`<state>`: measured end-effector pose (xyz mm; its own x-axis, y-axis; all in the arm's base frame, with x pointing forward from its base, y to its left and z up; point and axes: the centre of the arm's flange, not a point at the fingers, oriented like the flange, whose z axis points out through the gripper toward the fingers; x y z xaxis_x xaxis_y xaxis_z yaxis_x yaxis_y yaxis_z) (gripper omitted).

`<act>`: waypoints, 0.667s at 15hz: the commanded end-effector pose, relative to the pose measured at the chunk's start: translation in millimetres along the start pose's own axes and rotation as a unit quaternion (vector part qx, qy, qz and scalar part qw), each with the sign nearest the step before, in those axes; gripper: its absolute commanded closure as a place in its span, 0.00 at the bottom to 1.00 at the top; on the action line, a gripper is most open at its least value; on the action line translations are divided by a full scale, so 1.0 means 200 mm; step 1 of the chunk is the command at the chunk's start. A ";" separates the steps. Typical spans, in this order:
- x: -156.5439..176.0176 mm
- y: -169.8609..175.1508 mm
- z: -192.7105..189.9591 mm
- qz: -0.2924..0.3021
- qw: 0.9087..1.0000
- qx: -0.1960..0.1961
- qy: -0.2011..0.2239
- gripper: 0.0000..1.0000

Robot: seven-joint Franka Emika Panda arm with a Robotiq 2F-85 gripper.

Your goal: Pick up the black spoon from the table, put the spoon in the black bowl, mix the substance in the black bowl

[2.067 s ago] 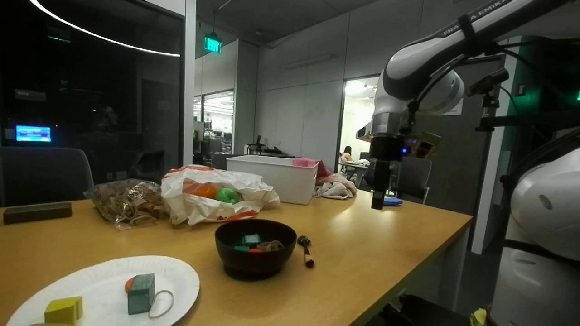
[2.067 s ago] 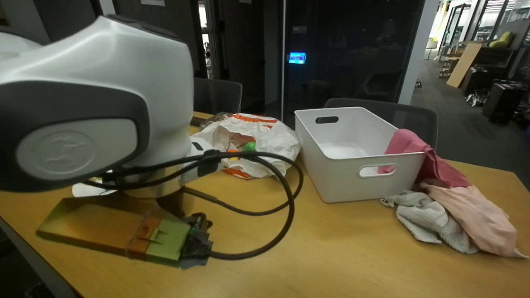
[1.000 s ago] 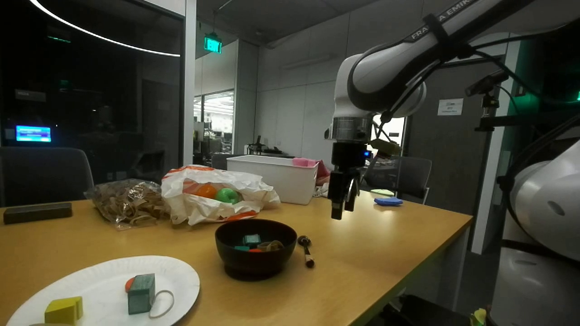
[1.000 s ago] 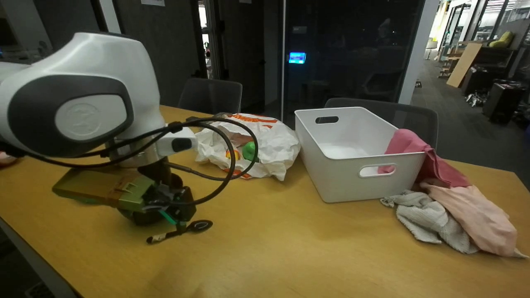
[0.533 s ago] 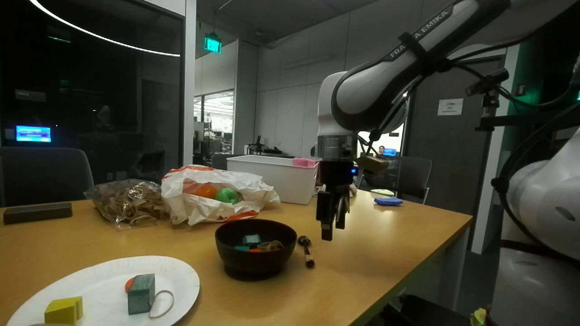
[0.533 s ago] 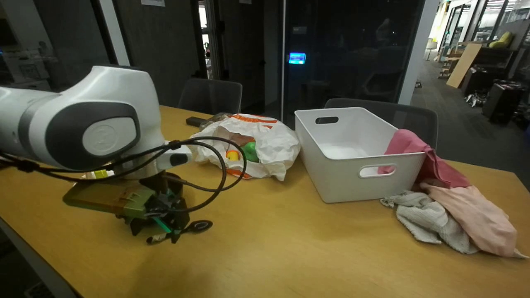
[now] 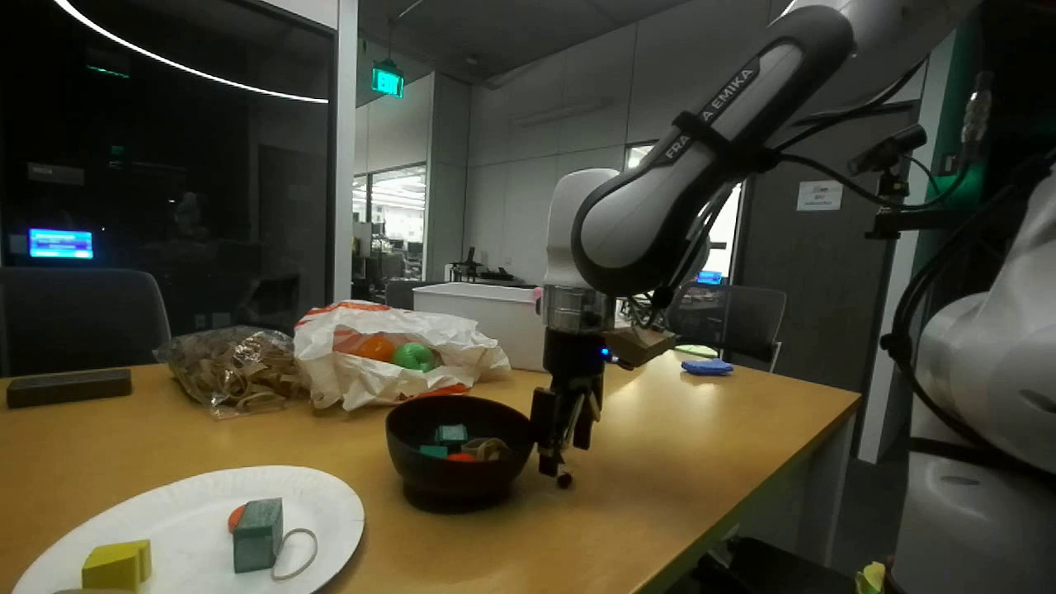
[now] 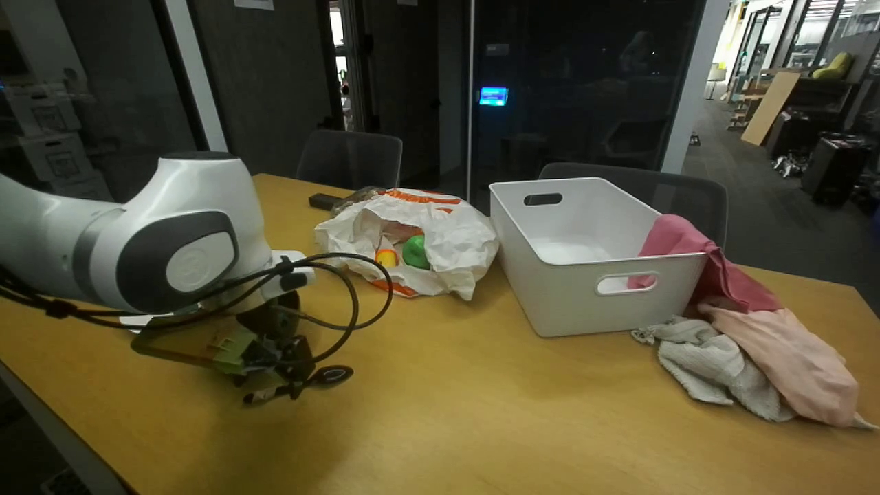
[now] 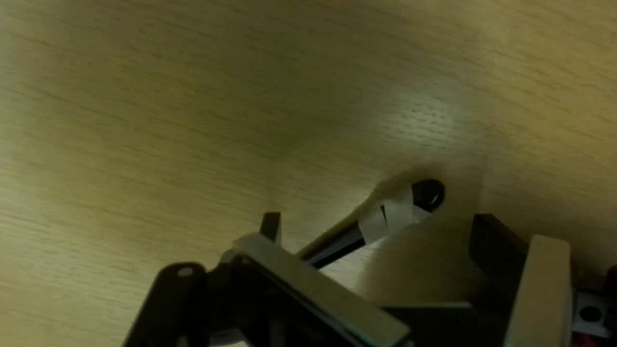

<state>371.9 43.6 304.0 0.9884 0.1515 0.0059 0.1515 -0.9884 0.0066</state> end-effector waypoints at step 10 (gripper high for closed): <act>-0.21 -0.02 0.12 0.012 1.000 -0.011 0.019 0.70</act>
<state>384.5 44.9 295.1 0.9904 0.1333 0.0378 0.1331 -0.9911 0.0068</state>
